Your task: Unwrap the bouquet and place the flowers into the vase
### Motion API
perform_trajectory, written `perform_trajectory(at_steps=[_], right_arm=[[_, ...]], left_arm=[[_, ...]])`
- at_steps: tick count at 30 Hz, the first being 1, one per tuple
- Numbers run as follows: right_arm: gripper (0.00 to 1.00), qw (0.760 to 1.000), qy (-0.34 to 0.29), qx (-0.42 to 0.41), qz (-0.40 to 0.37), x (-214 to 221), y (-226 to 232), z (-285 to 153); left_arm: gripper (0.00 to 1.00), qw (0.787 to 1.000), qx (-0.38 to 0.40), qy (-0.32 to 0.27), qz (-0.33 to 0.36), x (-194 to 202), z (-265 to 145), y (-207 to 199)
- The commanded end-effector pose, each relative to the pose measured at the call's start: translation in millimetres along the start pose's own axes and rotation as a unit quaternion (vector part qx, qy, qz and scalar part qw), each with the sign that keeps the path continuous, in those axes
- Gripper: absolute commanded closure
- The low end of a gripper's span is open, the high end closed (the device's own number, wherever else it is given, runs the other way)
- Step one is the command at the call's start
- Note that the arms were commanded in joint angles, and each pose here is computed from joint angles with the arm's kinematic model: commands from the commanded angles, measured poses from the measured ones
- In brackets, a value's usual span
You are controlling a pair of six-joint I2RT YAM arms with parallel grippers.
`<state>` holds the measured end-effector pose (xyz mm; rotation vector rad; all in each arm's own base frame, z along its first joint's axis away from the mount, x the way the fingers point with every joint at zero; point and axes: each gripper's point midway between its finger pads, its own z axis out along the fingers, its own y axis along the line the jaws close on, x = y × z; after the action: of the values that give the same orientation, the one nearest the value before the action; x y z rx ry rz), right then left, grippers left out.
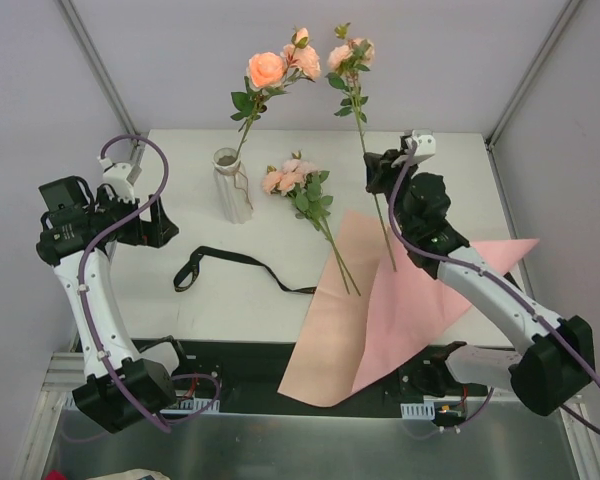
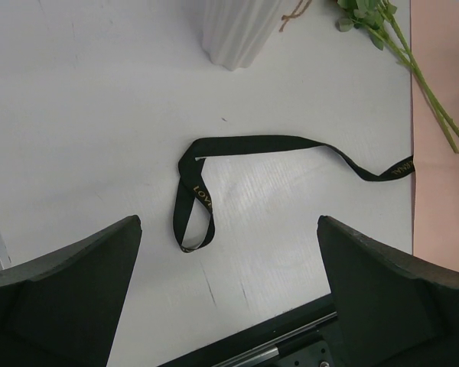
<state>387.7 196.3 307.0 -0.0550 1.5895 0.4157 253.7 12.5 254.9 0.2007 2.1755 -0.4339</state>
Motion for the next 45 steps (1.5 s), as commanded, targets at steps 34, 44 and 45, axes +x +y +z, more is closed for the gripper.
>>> perform_trajectory(at_steps=[34,44,45], right_arm=[[0.37,0.87,0.41,-0.267,-0.057,209.2,124.6,15.1],[0.32,0.848,0.457,-0.249,-0.103,276.6,131.2,23.6],[0.32,0.847,0.456,-0.249,-0.109,279.8,133.7,24.3]], left_arm=[[0.01,0.999,-0.006,-0.02,-0.031,-11.3,-6.5,6.3],[0.01,0.999,-0.002,-0.013,-0.031,-6.2,-2.1,9.7],[0.01,0.999,-0.001,-0.012,-0.032,-5.4,-1.9,9.6]])
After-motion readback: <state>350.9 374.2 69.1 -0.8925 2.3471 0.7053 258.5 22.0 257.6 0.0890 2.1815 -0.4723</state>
